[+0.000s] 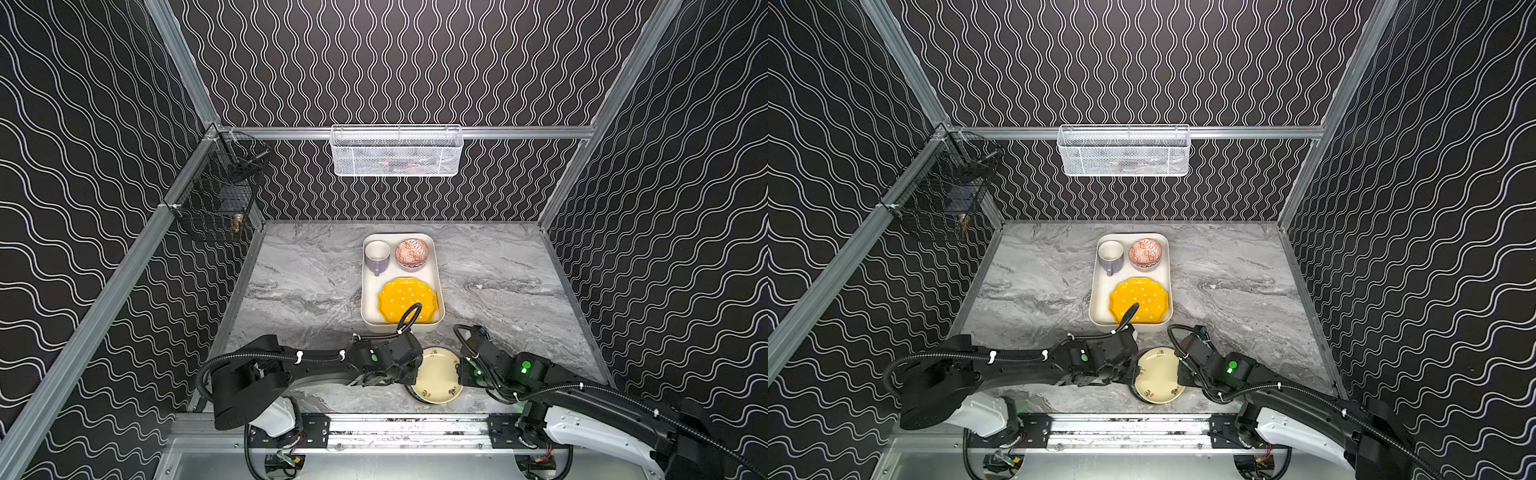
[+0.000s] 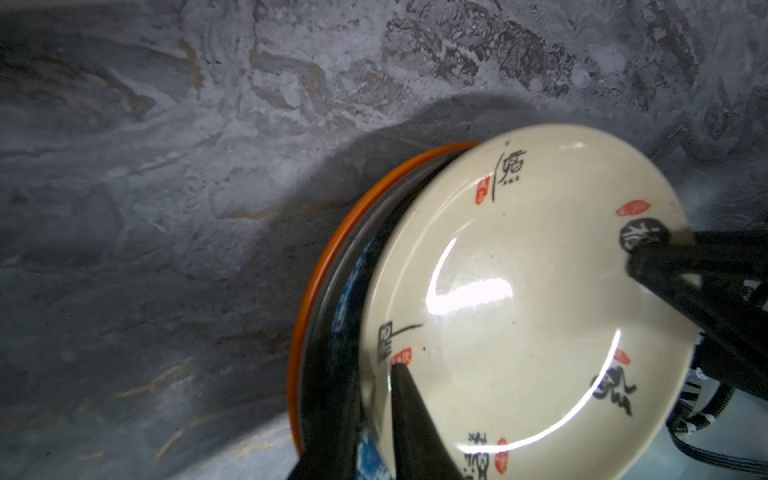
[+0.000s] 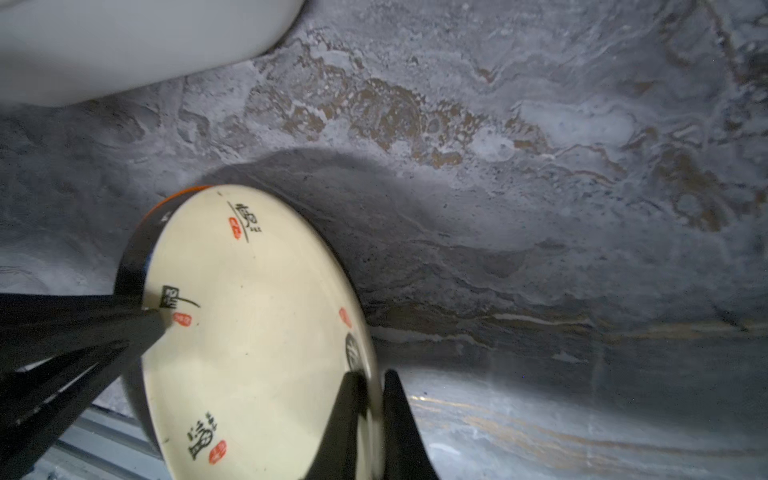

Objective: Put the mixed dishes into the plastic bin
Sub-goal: 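Lift the cream plate off the stack with the right gripper while left opens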

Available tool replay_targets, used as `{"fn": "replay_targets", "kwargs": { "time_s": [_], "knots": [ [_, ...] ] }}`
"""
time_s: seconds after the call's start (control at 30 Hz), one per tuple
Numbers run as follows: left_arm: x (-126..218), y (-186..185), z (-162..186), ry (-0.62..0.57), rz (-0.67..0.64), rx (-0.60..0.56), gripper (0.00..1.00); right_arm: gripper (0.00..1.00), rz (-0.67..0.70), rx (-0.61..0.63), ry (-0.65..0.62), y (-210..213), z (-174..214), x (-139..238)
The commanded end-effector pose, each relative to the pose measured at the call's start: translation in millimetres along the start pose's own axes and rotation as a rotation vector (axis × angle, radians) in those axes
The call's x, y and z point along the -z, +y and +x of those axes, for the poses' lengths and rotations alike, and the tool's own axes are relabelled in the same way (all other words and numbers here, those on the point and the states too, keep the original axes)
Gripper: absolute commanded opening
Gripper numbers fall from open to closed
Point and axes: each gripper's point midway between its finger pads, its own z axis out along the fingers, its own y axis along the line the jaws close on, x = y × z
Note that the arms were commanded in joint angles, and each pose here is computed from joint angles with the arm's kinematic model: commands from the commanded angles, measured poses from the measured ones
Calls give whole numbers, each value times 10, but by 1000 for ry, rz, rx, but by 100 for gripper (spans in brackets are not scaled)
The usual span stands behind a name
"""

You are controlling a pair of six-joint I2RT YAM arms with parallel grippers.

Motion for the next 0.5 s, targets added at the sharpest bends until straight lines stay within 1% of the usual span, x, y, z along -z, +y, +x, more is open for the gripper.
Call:
{"fn": "replay_targets", "kwargs": {
  "time_s": [0.0, 0.07, 0.17, 0.23, 0.33, 0.37, 0.4, 0.47],
  "knots": [
    [41, -165, -63, -14, 61, -20, 21, 5, 76, 2, 6, -161, 26, 34],
    [74, -160, -74, -21, 58, -21, 23, 3, 79, 1, -1, -163, 10, 66],
    [150, -143, -94, -31, 46, -24, 35, 2, 71, -3, -13, -147, -19, 112],
    [226, -129, -123, -49, 40, -27, 49, 1, 63, -6, -19, -127, -38, 150],
    [372, -102, -187, -86, 25, -30, 83, 1, 54, -5, -32, -94, -82, 218],
    [421, -87, -205, -96, 16, -35, 91, 1, 52, -3, -36, -77, -100, 246],
    [482, -82, -229, -109, 11, -43, 97, 1, 49, 0, -41, -59, -121, 274],
    [593, -43, -277, -133, -8, -49, 98, 1, 45, 4, -47, -20, -160, 330]
  ]
}}
